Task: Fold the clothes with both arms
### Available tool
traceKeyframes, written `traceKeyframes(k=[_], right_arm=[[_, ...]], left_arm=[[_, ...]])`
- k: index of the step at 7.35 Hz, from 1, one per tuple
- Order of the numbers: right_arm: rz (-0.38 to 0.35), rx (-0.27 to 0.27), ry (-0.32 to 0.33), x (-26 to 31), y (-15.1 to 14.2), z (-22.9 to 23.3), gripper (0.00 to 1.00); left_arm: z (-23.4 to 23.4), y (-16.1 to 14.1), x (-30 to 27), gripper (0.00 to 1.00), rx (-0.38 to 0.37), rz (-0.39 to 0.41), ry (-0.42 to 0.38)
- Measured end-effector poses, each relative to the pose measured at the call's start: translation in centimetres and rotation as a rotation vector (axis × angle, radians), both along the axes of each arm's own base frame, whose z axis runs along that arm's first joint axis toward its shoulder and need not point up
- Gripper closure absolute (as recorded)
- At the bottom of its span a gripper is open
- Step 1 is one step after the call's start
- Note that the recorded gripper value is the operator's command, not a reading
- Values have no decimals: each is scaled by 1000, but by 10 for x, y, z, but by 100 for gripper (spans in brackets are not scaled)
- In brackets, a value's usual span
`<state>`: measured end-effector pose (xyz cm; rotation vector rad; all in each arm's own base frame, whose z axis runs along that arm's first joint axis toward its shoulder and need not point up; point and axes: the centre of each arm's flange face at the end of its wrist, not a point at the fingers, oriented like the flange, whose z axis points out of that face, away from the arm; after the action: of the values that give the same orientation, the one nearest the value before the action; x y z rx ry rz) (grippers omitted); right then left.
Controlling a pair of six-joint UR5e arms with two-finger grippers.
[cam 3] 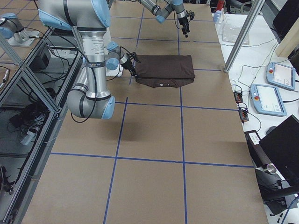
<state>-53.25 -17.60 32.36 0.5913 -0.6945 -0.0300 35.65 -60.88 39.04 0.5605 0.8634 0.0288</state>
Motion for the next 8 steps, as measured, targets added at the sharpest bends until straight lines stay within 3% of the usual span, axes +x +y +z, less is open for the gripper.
traceKeyframes(k=[1, 2, 3, 5, 6, 8], right_arm=[[17, -27, -15, 5, 5, 5, 100], [28, -46, -26, 6, 10, 8, 39], [33, -55, -30, 6, 12, 9, 0], [30, -66, -46, 7, 14, 4, 0], [12, -94, -90, 13, 12, -10, 0], [-27, -180, -261, 34, -8, -37, 0]], left_arm=[[0, 0, 0, 0, 0, 0, 0], [0, 0, 0, 0, 0, 0, 0], [0, 0, 0, 0, 0, -1, -1], [0, 0, 0, 0, 0, 0, 1], [-3, 1, 0, 0, -6, -6, 11], [-24, 20, 12, 0, -48, 9, 82]])
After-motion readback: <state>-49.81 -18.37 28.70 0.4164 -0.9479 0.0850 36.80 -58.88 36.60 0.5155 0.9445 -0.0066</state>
